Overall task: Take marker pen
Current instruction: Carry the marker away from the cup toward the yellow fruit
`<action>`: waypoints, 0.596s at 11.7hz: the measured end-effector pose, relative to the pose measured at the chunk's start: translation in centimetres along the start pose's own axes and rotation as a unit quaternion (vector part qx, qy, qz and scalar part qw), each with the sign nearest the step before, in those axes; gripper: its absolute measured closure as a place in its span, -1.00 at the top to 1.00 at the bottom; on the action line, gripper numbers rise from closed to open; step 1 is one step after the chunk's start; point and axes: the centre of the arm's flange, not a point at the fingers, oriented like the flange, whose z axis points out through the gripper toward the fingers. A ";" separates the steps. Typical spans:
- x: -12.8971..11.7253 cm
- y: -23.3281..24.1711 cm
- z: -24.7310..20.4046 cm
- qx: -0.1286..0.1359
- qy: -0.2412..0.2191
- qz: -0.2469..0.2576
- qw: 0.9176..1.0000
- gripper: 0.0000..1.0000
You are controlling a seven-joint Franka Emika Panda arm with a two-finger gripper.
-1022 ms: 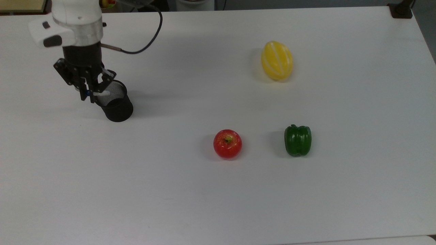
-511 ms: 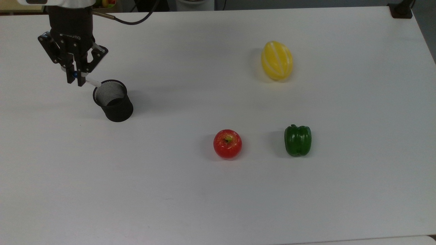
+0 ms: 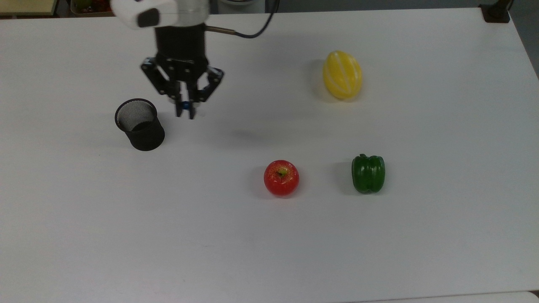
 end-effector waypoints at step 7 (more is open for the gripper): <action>-6.6 -11.2 1.9 -0.004 -0.162 -0.083 0.983 -0.60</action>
